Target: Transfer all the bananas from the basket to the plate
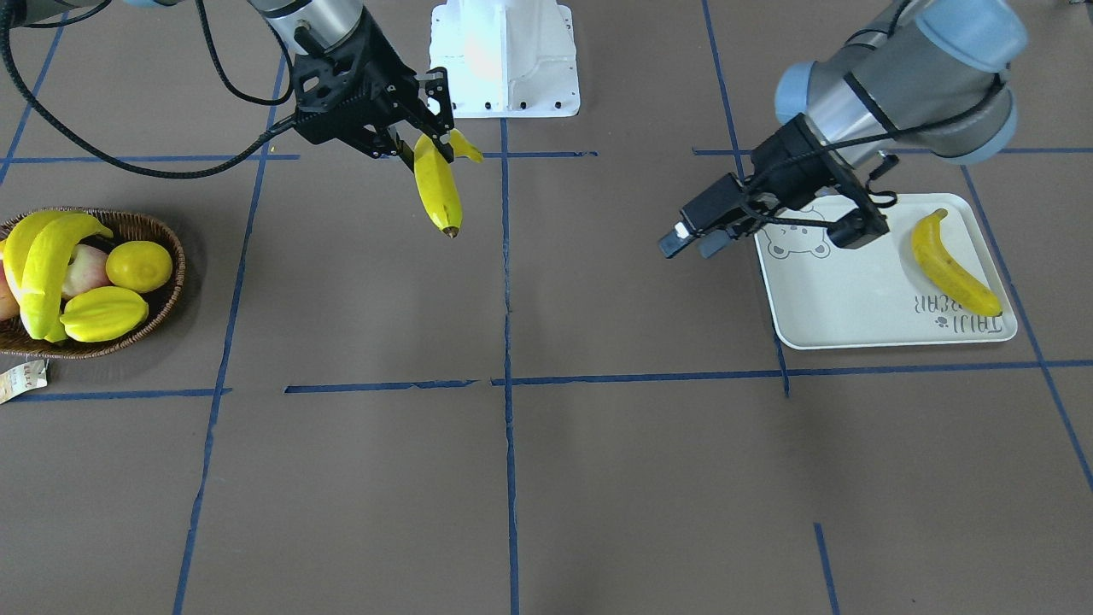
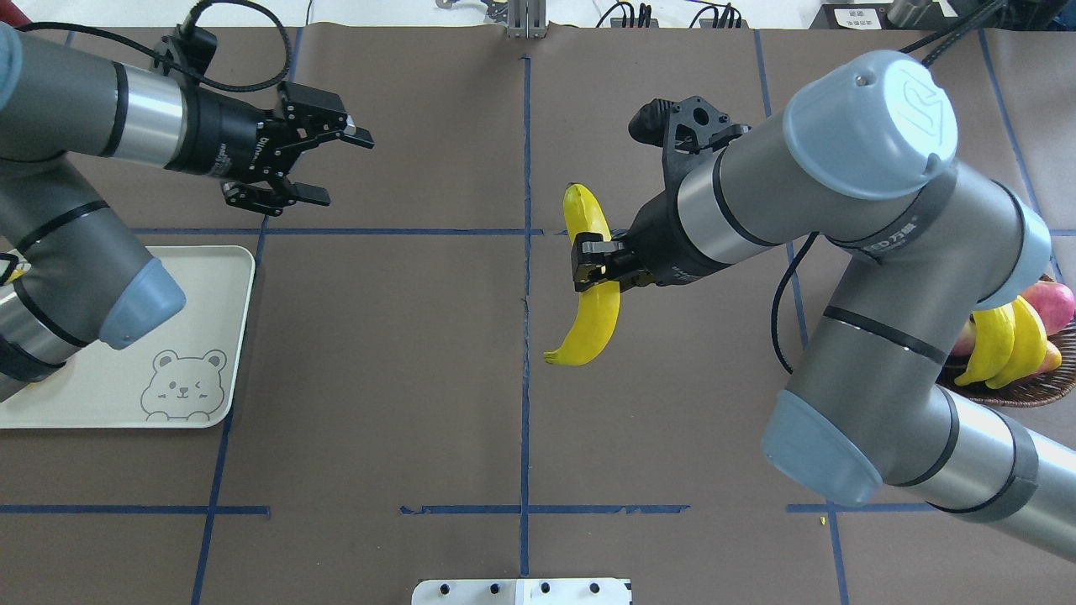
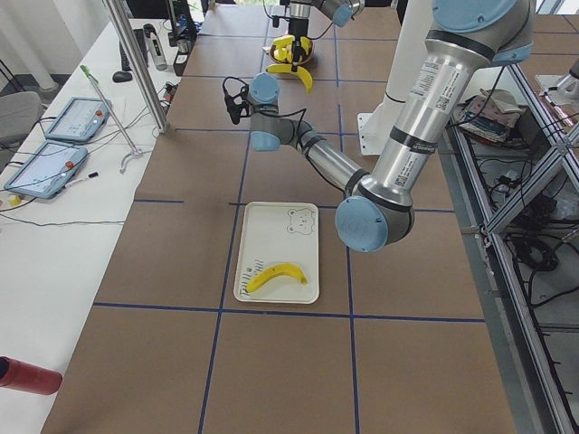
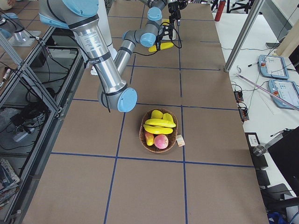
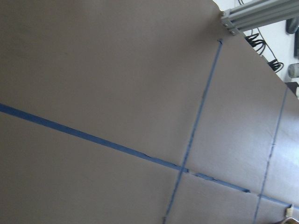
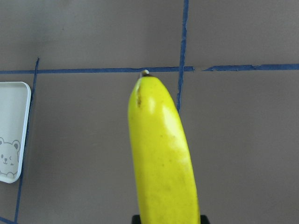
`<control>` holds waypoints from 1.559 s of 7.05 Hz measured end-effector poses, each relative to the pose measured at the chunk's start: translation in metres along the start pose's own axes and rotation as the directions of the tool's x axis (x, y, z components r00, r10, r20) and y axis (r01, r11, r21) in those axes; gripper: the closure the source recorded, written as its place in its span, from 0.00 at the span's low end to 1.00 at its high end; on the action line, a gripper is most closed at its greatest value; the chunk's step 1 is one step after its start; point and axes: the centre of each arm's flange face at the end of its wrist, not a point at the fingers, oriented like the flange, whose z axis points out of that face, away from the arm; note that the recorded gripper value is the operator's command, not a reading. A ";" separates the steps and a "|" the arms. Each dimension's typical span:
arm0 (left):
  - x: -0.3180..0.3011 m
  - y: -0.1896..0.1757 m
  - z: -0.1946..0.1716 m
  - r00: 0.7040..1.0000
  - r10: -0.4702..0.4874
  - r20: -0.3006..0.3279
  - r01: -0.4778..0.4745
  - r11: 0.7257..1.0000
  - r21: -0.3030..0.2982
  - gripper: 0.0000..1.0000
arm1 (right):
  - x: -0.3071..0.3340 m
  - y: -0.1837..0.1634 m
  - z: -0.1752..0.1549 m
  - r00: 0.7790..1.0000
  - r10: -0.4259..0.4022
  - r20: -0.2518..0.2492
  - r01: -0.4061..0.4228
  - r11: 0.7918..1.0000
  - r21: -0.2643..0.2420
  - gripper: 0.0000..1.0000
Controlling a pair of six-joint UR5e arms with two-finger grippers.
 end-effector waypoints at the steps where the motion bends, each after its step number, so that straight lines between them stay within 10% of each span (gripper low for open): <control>1: 0.016 0.018 0.011 0.999 -0.008 -0.034 0.007 1.000 -0.019 0.01 | -0.008 0.006 0.004 1.000 -0.004 0.005 0.004 1.000 -0.001 0.99; 9: 0.046 0.146 0.091 0.987 0.020 -0.157 -0.038 0.993 -0.115 0.05 | -0.036 0.027 0.011 0.998 -0.040 0.051 0.041 0.999 -0.021 0.99; 11: 0.043 0.157 0.098 0.987 0.018 -0.160 -0.037 0.992 -0.118 0.94 | -0.037 0.027 0.011 0.998 -0.040 0.054 0.042 0.999 -0.022 0.99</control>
